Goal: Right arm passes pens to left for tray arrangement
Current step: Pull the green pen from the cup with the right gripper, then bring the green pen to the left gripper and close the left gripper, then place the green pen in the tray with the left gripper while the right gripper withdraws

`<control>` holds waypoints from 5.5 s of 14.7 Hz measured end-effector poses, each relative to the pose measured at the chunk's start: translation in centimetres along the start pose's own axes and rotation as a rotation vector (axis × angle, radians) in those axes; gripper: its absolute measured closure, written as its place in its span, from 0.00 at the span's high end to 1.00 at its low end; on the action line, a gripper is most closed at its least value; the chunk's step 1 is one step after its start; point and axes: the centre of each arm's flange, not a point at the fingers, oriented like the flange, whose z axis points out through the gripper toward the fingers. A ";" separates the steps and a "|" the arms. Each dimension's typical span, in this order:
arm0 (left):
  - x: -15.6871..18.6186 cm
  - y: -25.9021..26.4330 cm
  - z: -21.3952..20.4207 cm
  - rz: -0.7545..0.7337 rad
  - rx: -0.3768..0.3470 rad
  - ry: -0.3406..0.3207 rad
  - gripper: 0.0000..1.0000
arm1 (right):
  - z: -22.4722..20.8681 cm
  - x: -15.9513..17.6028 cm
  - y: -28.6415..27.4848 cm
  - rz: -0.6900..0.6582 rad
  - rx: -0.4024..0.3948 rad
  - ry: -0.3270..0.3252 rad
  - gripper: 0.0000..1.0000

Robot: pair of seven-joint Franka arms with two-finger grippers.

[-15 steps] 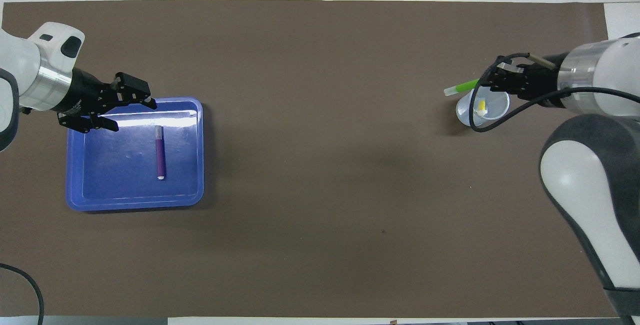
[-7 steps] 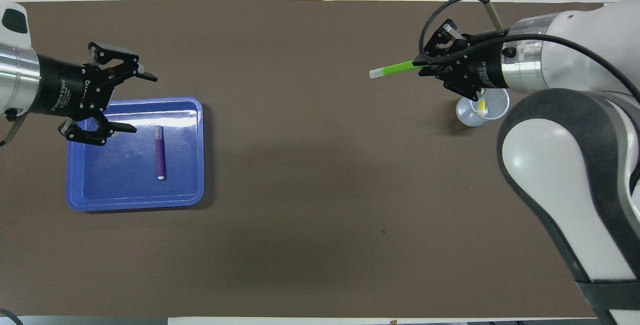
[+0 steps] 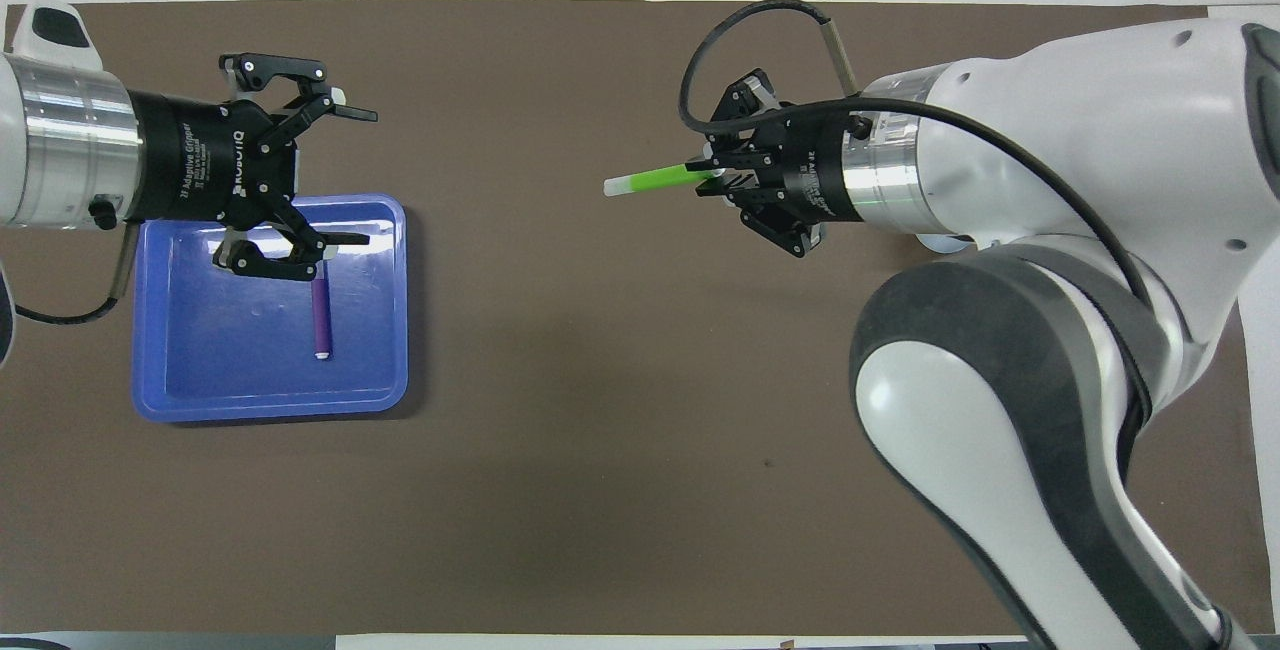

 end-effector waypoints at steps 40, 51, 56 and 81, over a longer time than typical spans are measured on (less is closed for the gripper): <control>-6.5 -7.2 9.8 -0.292 -0.164 -0.073 0.42 | 2.4 -8.2 0.0 0.034 -0.038 -0.073 0.18; -6.5 -7.2 9.9 -0.258 -0.163 -0.070 0.17 | 2.4 -8.2 -0.2 0.034 -0.029 -0.071 0.18; -6.5 -7.2 9.9 -0.259 -0.163 -0.069 0.17 | 2.5 -8.2 -0.2 0.034 -0.028 -0.071 0.18; 17.4 -9.5 0.1 0.656 0.220 0.180 0.17 | 2.8 20.0 14.0 -0.757 -0.590 0.314 0.79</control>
